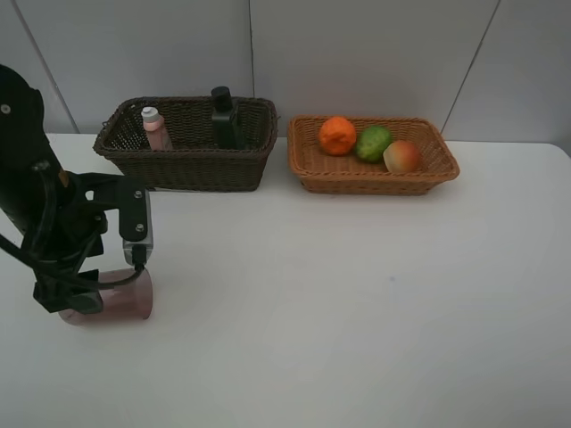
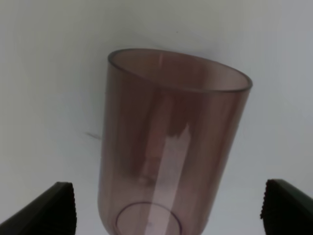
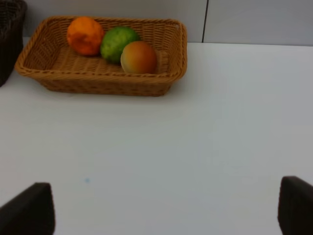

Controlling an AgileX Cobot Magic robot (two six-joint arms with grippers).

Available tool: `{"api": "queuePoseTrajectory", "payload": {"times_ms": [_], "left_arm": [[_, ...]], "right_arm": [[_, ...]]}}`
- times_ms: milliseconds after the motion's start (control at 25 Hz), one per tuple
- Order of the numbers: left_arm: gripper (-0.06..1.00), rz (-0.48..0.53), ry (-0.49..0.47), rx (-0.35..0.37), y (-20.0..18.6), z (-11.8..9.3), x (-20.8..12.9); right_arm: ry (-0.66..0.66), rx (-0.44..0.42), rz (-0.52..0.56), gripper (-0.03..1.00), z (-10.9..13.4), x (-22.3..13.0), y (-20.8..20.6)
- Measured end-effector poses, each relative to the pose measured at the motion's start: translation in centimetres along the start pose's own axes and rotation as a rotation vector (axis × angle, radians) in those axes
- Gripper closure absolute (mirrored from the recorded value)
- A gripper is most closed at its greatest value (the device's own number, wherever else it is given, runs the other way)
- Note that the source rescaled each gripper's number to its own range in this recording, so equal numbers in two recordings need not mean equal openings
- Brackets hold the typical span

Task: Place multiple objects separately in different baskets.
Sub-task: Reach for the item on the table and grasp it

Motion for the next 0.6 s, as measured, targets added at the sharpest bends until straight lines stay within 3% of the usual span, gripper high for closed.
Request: {"api": "queuePoseTrajectory", "payload": {"times_ms": [360,600], "left_arm": [[-0.03,-0.091,0.005,0.047,1.9,-0.4,0.1],[-0.03,-0.059,0.009,0.021,3.7,-0.8,-0.3]], "right_arm": [[0.000,0.000,0.000,-0.03,0.0,0.0,0.0],[0.000,0.000,0.000,-0.03,0.0,0.0,0.0]]}}
Point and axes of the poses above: a point on each arm's last joint axis where the gripper is mounted, y pointing out along that axis toward the gripper, z along the wrist's bending axis when the last joint is at zero, x = y × z, the point moved 9 cm from there along y, pointing out along that axis toward the gripper, and after that the axes turned 14 degrees about -y, right-handed, at the moved point
